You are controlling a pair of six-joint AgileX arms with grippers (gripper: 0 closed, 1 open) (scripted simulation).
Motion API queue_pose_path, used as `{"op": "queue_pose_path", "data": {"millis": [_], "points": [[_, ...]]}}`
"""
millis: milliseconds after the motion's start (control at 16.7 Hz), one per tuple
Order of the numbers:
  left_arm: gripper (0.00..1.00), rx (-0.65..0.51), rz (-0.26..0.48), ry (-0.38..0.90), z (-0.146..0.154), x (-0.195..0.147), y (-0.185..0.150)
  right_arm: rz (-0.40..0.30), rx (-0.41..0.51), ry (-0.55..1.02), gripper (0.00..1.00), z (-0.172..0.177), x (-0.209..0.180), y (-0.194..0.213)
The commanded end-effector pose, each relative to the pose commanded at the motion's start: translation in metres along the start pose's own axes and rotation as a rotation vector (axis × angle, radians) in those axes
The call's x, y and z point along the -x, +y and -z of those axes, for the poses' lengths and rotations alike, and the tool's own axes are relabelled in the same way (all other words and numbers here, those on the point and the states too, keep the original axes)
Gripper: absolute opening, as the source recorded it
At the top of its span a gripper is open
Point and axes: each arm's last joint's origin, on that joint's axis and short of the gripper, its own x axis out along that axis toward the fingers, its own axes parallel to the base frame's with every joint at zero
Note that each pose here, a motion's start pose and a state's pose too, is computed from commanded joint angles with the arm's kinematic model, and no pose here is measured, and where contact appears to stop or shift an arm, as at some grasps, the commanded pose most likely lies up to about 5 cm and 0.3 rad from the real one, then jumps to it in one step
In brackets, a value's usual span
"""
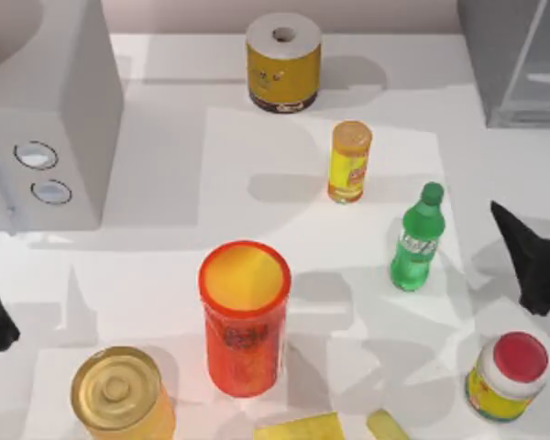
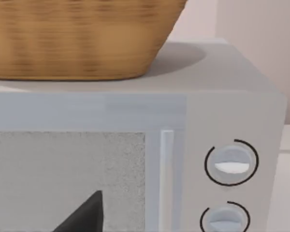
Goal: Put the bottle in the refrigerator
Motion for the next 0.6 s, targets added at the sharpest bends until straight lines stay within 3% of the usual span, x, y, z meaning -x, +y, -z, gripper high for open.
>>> {"op": "queue_pose_path", "data": {"millis": [300,600], "points": [[1.0,0.0,0.0,0.0,0.0,0.0,0.0,-0.16,-0.042,0.122,1.0,0.044,-0.032,0.01],[1.0,0.0,0.0,0.0,0.0,0.0,0.0,-0.216,-0.058,0.181,1.0,0.067,-0.038,0.018]]}}
